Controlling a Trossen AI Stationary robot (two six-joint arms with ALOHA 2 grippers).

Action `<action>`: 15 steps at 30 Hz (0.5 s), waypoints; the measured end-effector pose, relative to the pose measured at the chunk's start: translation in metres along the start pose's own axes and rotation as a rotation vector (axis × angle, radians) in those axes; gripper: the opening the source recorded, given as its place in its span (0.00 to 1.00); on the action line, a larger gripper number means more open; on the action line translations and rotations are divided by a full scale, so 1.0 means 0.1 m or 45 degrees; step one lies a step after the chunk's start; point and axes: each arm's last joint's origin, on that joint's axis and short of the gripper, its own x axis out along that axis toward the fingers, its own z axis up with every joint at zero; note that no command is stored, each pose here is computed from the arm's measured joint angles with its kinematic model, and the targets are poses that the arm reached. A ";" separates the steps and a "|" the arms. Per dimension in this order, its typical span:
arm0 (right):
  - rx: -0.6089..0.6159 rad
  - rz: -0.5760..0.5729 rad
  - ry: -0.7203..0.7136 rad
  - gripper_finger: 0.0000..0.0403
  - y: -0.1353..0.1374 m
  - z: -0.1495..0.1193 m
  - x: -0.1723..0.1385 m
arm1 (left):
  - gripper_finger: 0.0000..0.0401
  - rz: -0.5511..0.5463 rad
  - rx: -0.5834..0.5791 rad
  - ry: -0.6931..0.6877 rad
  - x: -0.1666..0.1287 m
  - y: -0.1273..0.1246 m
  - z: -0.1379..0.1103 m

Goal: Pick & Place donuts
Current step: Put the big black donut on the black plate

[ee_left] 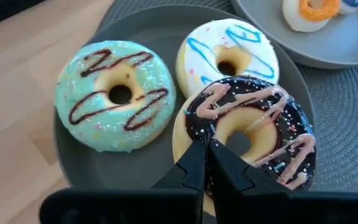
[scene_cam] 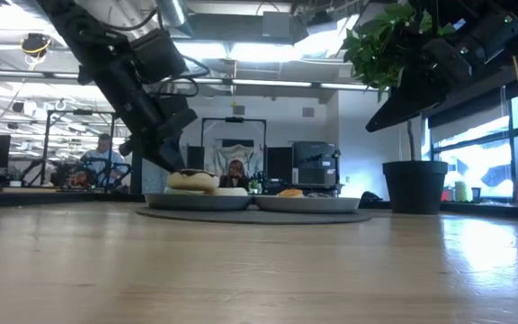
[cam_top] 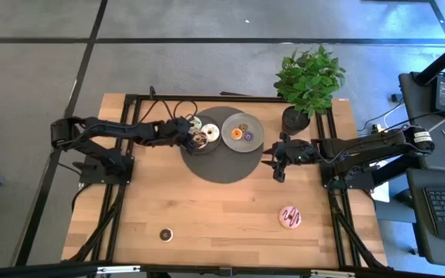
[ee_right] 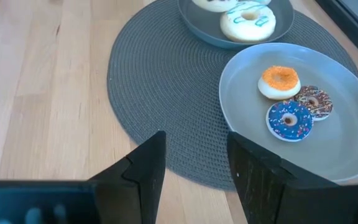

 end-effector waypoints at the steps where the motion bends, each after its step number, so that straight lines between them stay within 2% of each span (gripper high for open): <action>1: 0.000 0.001 0.000 0.43 0.00 0.00 0.00 | 0.01 -0.003 0.002 0.000 0.00 0.00 0.00; 12: 0.000 0.002 0.002 0.43 0.00 0.00 0.00 | 0.01 -0.004 0.008 -0.010 -0.01 -0.02 0.00; 15: -0.001 0.002 0.003 0.43 0.00 0.00 0.00 | 0.01 -0.047 0.010 -0.053 -0.04 -0.04 0.05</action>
